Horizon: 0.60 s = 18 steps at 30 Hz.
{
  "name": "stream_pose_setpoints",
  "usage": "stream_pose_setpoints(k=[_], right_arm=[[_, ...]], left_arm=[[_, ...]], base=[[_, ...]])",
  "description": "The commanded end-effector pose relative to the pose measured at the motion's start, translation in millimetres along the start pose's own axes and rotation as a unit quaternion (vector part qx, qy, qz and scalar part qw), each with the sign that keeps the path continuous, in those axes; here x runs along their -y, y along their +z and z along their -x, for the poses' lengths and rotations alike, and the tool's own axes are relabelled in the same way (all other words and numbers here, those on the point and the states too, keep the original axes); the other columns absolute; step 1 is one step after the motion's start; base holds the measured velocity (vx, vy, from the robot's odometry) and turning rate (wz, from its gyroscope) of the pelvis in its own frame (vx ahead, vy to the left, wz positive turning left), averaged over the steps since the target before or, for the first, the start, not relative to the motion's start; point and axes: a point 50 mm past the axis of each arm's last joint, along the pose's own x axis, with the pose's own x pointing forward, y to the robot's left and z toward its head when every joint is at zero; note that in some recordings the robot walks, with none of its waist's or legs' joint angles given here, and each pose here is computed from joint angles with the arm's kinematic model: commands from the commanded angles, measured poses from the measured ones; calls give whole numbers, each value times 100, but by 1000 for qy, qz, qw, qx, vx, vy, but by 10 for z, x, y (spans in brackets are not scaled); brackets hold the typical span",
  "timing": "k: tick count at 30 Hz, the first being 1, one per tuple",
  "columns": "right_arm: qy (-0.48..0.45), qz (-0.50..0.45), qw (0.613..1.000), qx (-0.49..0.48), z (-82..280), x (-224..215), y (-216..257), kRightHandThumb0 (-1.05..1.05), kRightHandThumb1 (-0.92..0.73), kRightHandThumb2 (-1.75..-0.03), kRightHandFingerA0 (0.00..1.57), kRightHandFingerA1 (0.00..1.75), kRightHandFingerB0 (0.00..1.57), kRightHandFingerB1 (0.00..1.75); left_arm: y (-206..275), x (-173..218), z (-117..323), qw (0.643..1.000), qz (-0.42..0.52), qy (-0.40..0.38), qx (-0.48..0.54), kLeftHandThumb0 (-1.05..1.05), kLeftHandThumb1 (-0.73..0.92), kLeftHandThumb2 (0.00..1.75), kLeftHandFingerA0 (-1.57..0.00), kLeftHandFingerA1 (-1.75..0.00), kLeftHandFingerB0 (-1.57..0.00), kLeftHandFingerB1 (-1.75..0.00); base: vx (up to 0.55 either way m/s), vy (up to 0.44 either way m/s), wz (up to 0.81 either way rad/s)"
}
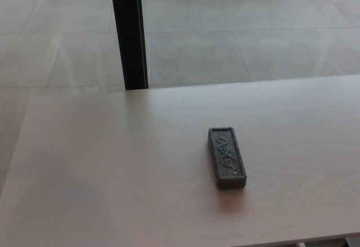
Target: The robot uses its right hand to hold the eraser kept in the middle of the desk and use it to wipe the desk by swiping its surface twice
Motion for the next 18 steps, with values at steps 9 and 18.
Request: stream_pose_setpoints(k=[9,18], right_arm=[[-78,-219,938,256,-128,245,1965,-38,-74,-62,77,63,46,41],[47,-241,862,443,616,-492,3432,-26,-69,-87,98,164,87,92]], left_arm=[[73,-80,-9,999,43,20,12,-46,66,60,-76,-63,-57,-53],[73,-52,-12,998,62,17,11,-47,67,60,-75,-63,-55,-53]], base=[[0,0,0],[0,0,0]])
